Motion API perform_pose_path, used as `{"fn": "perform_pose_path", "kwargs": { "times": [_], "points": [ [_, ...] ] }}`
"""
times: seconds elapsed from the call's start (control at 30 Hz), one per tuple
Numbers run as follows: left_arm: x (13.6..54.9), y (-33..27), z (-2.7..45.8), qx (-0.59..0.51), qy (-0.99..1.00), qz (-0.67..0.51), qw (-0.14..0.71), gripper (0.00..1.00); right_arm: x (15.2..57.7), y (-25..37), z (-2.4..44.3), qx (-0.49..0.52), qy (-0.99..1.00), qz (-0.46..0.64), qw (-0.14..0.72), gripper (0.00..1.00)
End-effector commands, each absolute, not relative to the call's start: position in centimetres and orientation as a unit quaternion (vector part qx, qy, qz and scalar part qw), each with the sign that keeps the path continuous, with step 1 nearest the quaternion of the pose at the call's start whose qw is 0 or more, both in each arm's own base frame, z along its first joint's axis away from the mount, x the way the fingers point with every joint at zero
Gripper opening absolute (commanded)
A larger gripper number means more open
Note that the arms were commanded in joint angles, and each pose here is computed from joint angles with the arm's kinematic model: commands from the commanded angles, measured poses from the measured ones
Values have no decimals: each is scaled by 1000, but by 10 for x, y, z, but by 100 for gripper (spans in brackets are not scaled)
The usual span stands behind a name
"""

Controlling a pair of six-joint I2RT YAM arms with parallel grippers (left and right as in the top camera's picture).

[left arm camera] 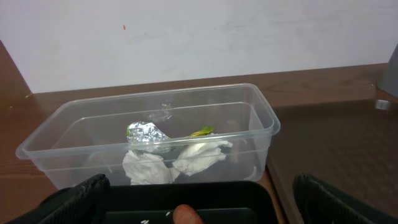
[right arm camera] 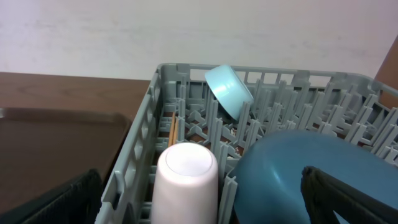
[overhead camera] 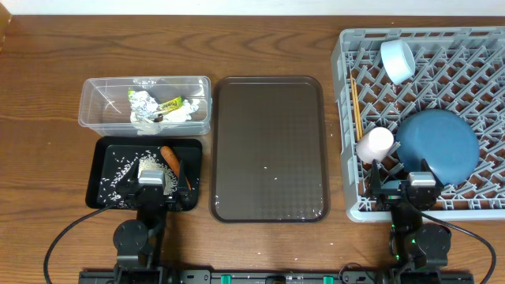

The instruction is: Sort waste into correct bins and load items into the dishwasher rack

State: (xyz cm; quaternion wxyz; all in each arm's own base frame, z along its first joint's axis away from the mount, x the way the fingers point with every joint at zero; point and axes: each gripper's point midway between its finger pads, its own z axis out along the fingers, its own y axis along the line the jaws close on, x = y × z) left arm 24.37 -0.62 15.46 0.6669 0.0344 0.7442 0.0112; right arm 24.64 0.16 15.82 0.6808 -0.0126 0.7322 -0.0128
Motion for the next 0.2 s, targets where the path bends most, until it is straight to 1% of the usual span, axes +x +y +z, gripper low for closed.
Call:
{"fn": "perform_pose_path", "kwargs": {
  "times": [0.0, 0.17],
  "points": [
    [244, -4, 138, 33, 757, 17, 652, 95, 246, 3, 157, -16, 732, -15, 681, 99],
    [244, -4, 138, 33, 757, 17, 652, 95, 246, 3, 157, -16, 732, -15, 681, 99]
  ]
}}
